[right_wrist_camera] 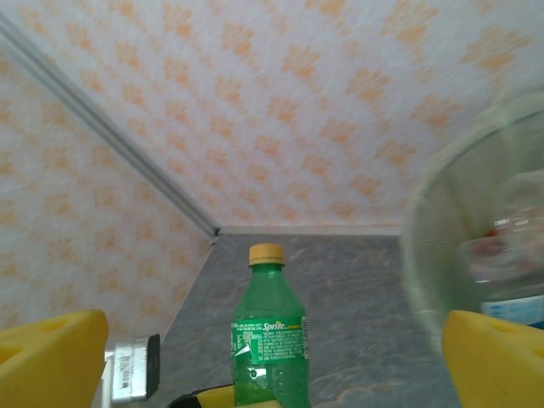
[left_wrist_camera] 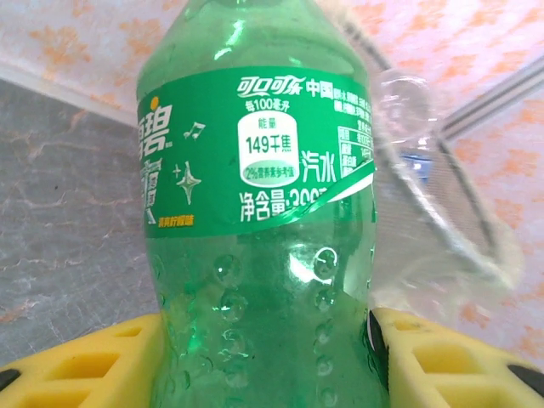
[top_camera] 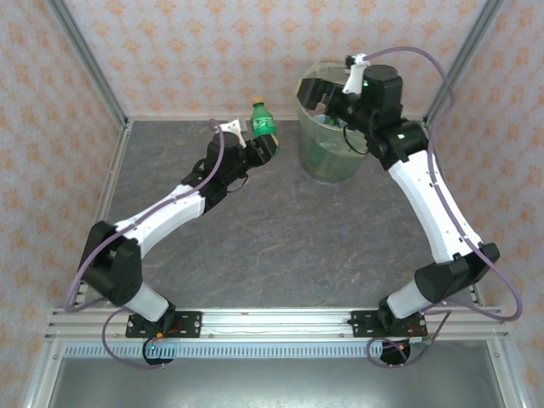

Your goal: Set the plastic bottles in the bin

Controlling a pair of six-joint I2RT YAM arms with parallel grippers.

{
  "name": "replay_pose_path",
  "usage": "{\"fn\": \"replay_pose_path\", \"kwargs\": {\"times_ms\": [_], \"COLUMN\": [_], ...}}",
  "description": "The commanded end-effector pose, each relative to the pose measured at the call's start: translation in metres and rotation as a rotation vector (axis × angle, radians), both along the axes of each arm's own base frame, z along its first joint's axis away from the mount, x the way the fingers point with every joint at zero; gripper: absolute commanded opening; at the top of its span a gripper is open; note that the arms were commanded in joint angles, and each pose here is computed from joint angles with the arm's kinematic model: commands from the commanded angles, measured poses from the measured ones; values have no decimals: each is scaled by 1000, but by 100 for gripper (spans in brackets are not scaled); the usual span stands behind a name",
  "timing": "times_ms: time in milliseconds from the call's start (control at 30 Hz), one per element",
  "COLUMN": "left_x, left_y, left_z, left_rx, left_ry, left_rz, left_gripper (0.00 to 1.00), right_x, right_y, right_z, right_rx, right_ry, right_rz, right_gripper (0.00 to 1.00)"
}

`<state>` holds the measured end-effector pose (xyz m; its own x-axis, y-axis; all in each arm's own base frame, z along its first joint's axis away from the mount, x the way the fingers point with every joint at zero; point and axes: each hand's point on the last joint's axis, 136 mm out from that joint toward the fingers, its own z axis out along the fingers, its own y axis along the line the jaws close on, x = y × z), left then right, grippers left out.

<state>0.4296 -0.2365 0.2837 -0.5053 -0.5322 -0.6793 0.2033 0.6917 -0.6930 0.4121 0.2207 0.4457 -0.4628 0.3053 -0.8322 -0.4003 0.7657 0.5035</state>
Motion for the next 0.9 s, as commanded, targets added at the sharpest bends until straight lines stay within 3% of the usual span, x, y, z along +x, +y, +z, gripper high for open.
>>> {"fn": "replay_pose_path", "kwargs": {"times_ms": [0,100,267,367,600,867], "left_x": [-20,-38,-58,-66,-76,-81], "left_y": [1,4,9,9,7,8], "left_z": [37,57,72,73,71,69], "left_rx": [9,6,55,91,141,192], "left_ry": [-135,-188,-240,-249,-241,-248], "left_rz": [-65,-97,-139,-164,-214,-236], "left_gripper": [52,52,52,52,51,51], "right_x": [-7,-7,-4,-4,-3,0], "right_y": [29,54,88,102,119,126], "right_z": [12,8,0,-1,0,-6], "right_rx": [55,65,104,118,119,115], "right_ry": [-9,11,79,99,106,136], "right_rz": [85,154,273,310,349,365], "right_gripper": [100,97,74,65,64,53]}}
